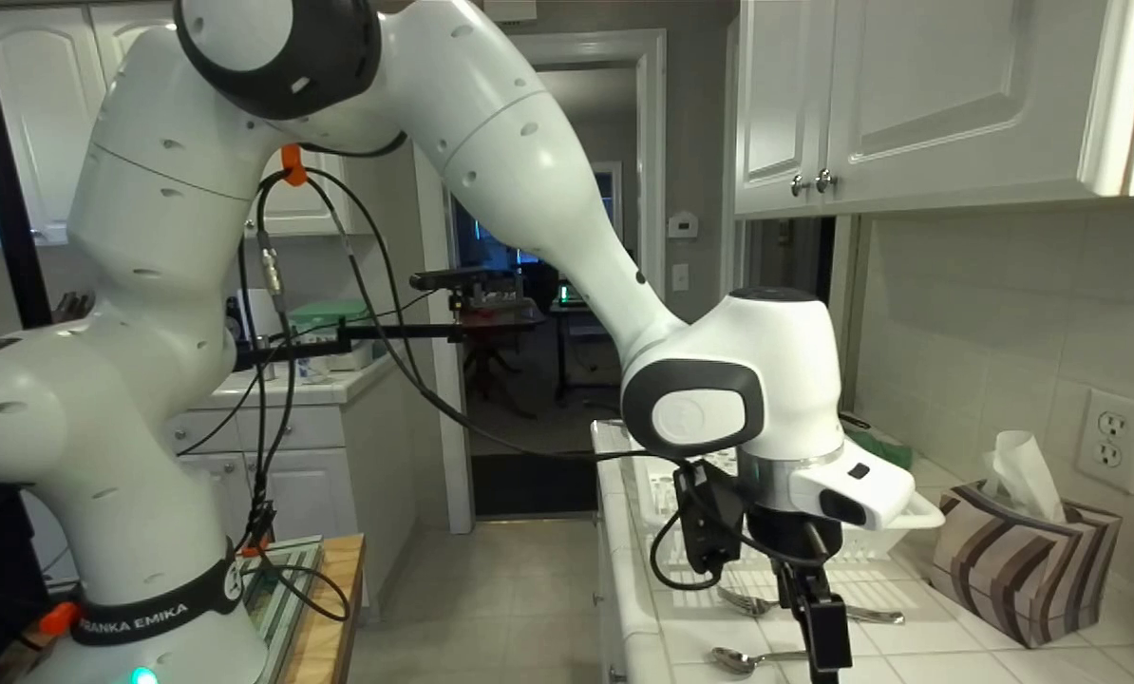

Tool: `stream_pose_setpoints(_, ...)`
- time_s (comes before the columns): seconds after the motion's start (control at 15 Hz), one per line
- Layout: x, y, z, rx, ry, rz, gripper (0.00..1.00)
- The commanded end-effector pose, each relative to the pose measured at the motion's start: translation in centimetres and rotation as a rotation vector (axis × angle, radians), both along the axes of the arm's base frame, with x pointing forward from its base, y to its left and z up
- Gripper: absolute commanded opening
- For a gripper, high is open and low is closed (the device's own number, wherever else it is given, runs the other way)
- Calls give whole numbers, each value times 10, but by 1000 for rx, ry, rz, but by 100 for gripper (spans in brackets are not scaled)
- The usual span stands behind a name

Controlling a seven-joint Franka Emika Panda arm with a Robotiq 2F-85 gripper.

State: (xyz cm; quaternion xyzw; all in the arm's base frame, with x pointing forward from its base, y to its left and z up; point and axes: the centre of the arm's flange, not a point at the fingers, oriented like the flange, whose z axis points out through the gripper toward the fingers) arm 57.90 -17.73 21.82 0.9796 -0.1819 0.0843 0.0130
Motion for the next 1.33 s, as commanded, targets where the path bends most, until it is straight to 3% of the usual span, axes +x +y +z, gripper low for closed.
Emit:
stream_pose_setpoints(0.0, -7, 6, -10, 1, -6, 78, 100)
stream_pose_setpoints(0.33, -3, 18, -21, -8, 9, 147, 100)
stream_pose_setpoints(0.4, -2, 18, -24, -7, 10, 157, 75)
stream_pose_setpoints(0.47, -2, 20, -27, -10, 13, 165, 74)
stream_pose_setpoints(0.6, 0, 20, -32, -10, 24, 175, 59)
stream_pose_setpoints(0.67, 0, 21, -34, -13, 27, 180, 70)
stream_pose_setpoints(0.73, 0, 21, -35, -10, 31, 181, 89)
stream_pose_setpoints(0.87, 1, 23, -40, -12, 37, 185, 94)
stream_pose_setpoints(0.93, 2, 23, -41, -10, 38, 186, 53)
stream_pose_setpoints(1.07, 4, 25, -43, -11, 40, 186, 56)
stream_pose_setpoints(1.27, 6, 25, -44, -15, 38, 183, 34)
